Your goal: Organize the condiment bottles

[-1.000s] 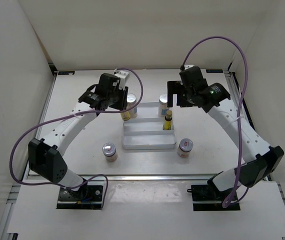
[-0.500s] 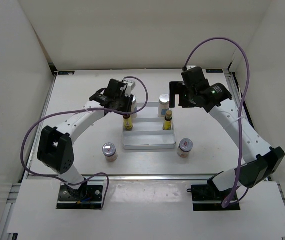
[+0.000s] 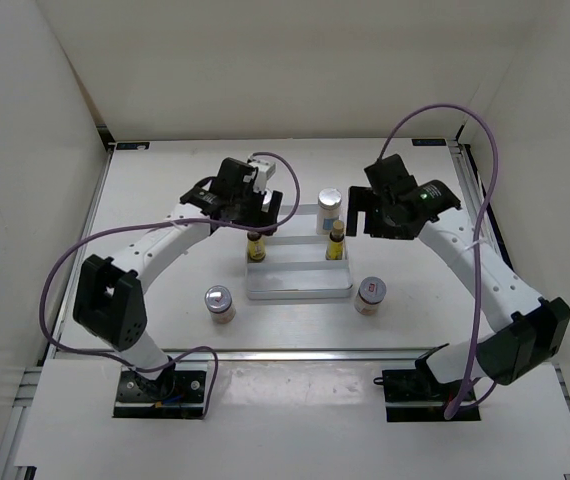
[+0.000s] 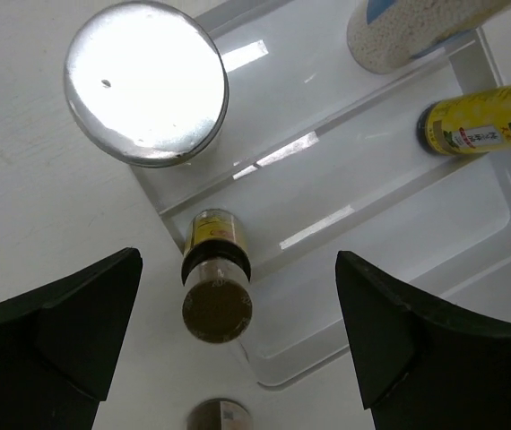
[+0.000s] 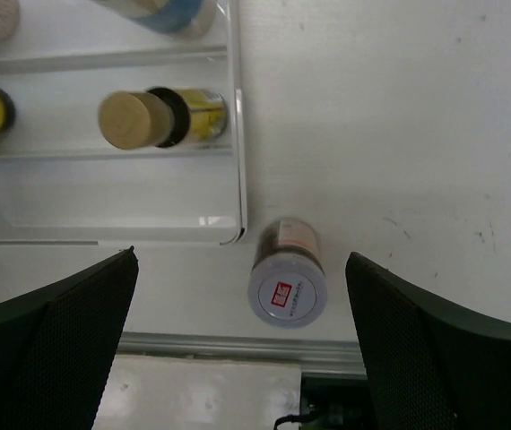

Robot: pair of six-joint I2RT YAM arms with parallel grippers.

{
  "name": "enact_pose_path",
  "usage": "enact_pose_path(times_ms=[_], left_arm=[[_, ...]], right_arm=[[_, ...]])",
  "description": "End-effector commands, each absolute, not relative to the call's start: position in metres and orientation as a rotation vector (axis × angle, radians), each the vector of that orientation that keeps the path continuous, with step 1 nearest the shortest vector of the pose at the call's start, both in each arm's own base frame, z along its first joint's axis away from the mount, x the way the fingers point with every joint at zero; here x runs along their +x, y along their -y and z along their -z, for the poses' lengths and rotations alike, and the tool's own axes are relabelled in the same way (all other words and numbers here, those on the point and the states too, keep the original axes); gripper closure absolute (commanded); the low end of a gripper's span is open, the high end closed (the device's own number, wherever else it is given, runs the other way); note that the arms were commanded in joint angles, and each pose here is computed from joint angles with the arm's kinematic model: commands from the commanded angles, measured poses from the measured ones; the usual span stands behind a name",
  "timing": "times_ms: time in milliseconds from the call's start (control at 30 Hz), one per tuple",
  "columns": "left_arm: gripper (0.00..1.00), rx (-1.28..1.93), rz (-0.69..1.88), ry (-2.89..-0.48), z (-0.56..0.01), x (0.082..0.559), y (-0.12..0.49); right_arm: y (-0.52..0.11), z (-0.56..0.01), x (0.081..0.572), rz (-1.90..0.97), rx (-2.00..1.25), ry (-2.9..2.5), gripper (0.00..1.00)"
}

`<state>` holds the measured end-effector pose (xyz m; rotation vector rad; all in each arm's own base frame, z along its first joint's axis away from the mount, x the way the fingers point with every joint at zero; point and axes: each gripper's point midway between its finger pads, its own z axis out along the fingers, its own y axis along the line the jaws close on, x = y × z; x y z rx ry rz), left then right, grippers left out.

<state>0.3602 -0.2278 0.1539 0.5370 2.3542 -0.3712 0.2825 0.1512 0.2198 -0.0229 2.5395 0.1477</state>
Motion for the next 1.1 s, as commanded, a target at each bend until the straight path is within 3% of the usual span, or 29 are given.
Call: enact_pose_path(times_ms=[0,333,833,1067], left_arm=[[0.0,0.482,0.391,-2.141,-0.242,0.361,0.225],[0.0,0.24,0.16,-1.911,-0.337,0.333,0.148],[0.0,0.075,0.035,-2.0,-0.264,0.289,0.079],[0.0,0.016,0.028,-2.036,-0.244,0.28,0.064]], right_arm=[[-0.139,-0.213,0.263,-0.18,0.106,-2.593,0.0],[-0.139,-0.148,0.216,-0.223,0.287,-2.837,0.0],[-0.14,-0.075,0.201,-0.113,0.479,-3.029,0.0],[-0.133,-0.072,0.2,-0.056,0.511,-3.02,0.31]])
